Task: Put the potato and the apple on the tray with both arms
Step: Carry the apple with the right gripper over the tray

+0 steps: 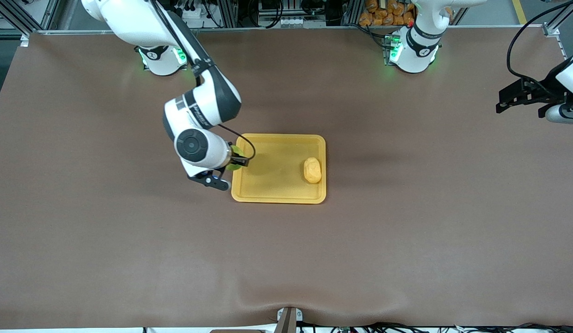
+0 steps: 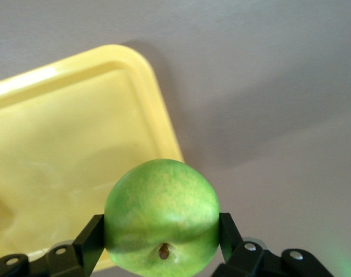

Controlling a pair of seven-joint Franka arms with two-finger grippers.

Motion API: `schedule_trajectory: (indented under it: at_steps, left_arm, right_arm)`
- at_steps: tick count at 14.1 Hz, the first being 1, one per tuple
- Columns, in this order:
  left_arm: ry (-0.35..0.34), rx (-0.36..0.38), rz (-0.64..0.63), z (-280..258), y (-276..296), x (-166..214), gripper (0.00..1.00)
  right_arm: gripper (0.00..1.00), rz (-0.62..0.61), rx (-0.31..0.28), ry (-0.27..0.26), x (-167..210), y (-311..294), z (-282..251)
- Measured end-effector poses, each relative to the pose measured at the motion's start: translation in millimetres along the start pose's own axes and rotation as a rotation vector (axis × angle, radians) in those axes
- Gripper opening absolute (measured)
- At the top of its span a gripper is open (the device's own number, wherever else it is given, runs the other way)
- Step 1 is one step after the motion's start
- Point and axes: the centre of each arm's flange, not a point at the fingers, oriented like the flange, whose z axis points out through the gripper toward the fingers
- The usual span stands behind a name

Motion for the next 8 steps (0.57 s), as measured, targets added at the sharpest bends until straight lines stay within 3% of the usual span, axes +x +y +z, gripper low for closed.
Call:
schedule_trajectory:
  at_steps: [5,8]
  left_arm:
    - [-0.008,0.037,-0.028,2,7,1,1.0]
    - [-0.012,0.043,-0.015,4,15,3,1.0]
  right_arm:
    - [0.84,0.012,0.008,0.041,-3,-31,55]
    - [0.84,0.013,0.006,0.044,-4,-36,62]
